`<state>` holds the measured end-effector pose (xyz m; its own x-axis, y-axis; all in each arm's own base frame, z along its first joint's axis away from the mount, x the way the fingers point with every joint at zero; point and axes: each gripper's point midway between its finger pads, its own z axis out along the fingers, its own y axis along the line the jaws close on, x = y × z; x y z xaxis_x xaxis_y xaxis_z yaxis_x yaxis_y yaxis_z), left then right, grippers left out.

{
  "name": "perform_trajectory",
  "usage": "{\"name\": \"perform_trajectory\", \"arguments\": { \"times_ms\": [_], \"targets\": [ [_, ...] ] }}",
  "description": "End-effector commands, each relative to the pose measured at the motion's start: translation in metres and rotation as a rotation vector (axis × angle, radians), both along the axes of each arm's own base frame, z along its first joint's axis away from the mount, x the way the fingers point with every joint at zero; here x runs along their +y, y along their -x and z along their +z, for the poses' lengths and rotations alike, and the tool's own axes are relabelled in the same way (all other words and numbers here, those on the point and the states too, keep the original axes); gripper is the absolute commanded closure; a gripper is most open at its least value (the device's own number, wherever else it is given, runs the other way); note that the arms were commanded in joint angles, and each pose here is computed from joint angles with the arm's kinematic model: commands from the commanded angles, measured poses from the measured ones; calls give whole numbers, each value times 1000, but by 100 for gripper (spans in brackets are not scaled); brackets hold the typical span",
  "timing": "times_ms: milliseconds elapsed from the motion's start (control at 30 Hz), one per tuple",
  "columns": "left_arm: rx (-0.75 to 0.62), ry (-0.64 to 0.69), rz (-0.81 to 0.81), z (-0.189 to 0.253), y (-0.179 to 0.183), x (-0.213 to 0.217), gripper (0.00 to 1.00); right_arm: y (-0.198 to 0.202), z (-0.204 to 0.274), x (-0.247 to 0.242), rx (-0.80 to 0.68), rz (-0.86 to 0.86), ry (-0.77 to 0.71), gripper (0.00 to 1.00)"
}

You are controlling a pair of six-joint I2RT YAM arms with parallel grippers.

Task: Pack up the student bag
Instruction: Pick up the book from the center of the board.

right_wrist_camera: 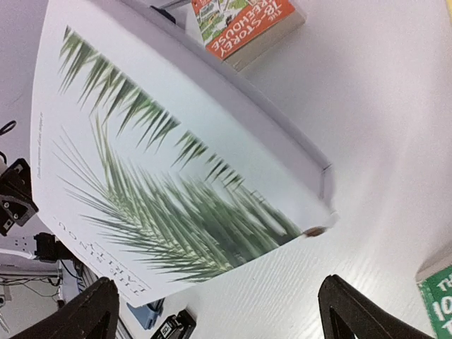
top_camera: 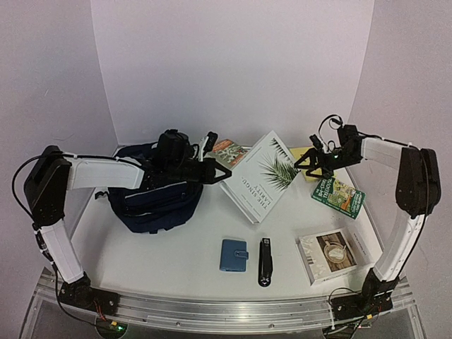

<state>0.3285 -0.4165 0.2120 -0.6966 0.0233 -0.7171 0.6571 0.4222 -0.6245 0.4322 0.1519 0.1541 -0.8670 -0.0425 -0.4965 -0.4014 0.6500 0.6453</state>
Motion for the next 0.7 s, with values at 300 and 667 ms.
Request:
{"name": "perform_trajectory", "arguments": {
  "times_ms": [300, 667],
  "targets": [
    [-101, 99, -280, 59, 70, 18, 100, 69, 55, 30, -187, 452, -63, 2],
    [-99, 126, -410, 73, 101, 26, 100, 96, 40, 27, -98, 581, -45, 2]
  ]
}}
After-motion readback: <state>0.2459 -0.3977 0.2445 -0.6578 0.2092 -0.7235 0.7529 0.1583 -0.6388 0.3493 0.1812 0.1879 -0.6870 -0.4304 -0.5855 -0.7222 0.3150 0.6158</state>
